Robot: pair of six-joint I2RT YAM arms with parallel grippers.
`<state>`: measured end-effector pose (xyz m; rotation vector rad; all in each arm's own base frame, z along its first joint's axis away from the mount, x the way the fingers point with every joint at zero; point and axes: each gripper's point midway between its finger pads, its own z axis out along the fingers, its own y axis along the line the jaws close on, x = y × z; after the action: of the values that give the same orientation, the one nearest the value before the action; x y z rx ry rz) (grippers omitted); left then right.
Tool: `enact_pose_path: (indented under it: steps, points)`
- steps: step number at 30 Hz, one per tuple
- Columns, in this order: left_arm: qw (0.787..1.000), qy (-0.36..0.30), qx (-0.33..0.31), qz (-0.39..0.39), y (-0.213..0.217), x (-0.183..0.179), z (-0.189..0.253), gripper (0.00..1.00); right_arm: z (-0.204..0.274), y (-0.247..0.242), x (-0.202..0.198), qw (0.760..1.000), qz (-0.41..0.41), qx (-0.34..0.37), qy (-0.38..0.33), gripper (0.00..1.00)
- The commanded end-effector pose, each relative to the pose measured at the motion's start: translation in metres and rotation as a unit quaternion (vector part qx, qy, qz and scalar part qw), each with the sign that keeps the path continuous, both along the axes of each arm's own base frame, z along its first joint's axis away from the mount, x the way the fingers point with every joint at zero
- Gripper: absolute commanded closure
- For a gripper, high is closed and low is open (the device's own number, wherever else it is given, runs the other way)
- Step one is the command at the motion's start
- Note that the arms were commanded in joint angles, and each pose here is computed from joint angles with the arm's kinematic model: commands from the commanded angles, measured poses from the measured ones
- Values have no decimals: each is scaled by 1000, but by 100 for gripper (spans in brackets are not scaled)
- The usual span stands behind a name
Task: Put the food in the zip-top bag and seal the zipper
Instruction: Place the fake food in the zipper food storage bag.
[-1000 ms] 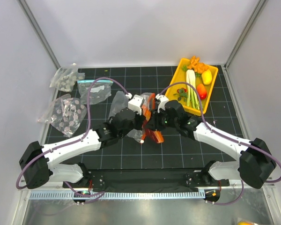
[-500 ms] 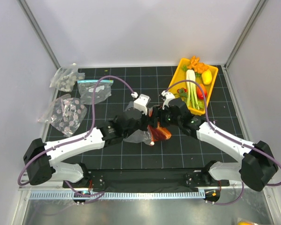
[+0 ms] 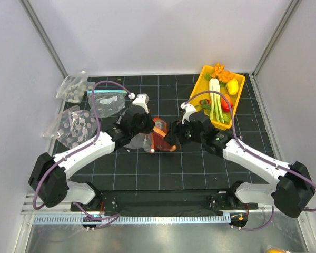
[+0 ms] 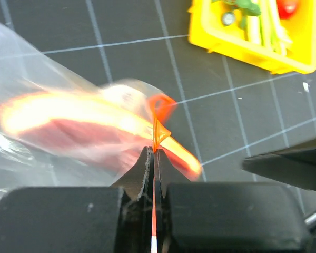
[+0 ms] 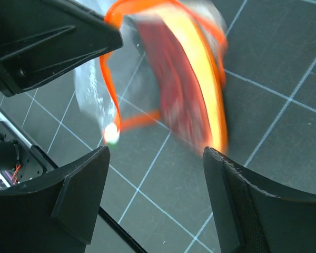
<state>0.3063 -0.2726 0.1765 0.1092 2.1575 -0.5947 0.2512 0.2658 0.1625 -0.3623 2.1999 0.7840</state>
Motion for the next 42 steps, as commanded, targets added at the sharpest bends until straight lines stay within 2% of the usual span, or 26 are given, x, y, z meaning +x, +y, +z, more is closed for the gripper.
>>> enact_pose_path:
  steps: [1,5,12,18,23,32,35,36,40,41,42]
  points:
    - [1000,-13,4,23,10,4,8,100,26,-3,8,999,-9,0,-32,20]
    - [998,-33,5,61,30,7,18,100,9,2,13,1000,-18,-6,-8,17]
    - [995,-67,-40,55,37,-6,49,100,-4,18,17,998,-29,57,3,9]
    - [994,-79,-54,55,42,-13,60,100,-12,13,25,996,-42,77,25,4]
    - [992,-91,-67,58,48,-19,71,100,-19,13,29,989,-37,129,67,4]
    - [989,-110,-64,73,60,-21,82,100,-36,26,23,979,-14,161,126,9]
    - [989,-111,-62,76,62,-20,81,100,-35,30,22,976,-10,174,129,28]
    - [989,-110,-62,75,60,-20,81,100,-30,29,22,976,-10,178,122,38]
    - [990,-108,-59,74,60,-19,79,100,-20,18,24,981,-27,167,93,60]
    - [990,-107,-59,73,59,-19,78,100,-19,16,23,982,-31,165,88,74]
    - [990,-106,-58,73,59,-19,77,100,-17,14,24,982,-35,164,83,79]
